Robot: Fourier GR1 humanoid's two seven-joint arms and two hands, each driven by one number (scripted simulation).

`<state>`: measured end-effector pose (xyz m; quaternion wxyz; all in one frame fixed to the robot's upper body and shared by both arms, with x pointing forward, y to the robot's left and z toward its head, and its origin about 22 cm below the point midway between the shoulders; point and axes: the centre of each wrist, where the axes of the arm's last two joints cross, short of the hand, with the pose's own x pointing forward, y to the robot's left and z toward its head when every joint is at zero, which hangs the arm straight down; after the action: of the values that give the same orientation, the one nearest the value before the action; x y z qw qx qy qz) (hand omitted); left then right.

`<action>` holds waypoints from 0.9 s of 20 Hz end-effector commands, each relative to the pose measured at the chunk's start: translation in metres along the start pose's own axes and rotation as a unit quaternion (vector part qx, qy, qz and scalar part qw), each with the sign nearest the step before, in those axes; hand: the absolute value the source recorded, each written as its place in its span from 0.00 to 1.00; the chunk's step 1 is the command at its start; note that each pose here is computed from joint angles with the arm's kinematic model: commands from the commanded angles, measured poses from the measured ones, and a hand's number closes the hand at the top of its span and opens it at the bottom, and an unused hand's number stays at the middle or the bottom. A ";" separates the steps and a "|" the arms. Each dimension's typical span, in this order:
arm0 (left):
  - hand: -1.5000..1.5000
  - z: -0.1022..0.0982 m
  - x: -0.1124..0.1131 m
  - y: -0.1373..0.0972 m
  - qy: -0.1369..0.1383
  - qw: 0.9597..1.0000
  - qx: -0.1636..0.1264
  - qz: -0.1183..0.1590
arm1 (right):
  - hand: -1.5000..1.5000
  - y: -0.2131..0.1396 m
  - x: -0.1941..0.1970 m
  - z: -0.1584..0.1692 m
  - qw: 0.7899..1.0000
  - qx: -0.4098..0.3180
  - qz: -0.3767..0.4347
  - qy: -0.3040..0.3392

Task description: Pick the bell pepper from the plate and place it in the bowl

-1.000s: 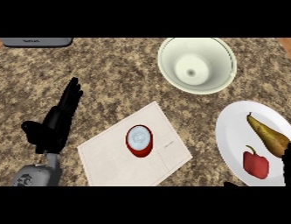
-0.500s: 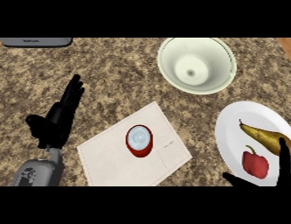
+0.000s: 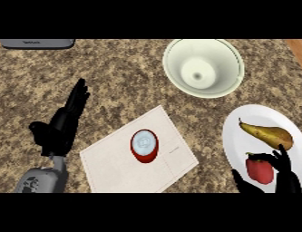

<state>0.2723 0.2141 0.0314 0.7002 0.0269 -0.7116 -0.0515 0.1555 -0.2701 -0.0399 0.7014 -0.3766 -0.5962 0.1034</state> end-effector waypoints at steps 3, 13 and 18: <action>0.50 -0.005 0.004 0.011 0.005 1.000 -0.007 0.000 | 1.00 0.030 0.012 -0.008 0.999 0.034 -0.015 -0.014; 0.50 -0.008 0.003 -0.021 -0.012 0.999 -0.042 0.007 | 1.00 0.108 0.152 0.006 0.947 0.234 -0.070 -0.208; 0.50 -0.010 -0.003 -0.011 -0.009 1.000 -0.024 0.002 | 1.00 0.120 0.238 0.006 0.923 0.224 -0.111 -0.292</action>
<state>0.2817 0.2002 0.0314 0.6943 0.0092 -0.7164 -0.0680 0.2379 -0.0892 0.0248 0.6171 -0.1251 -0.7392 0.2389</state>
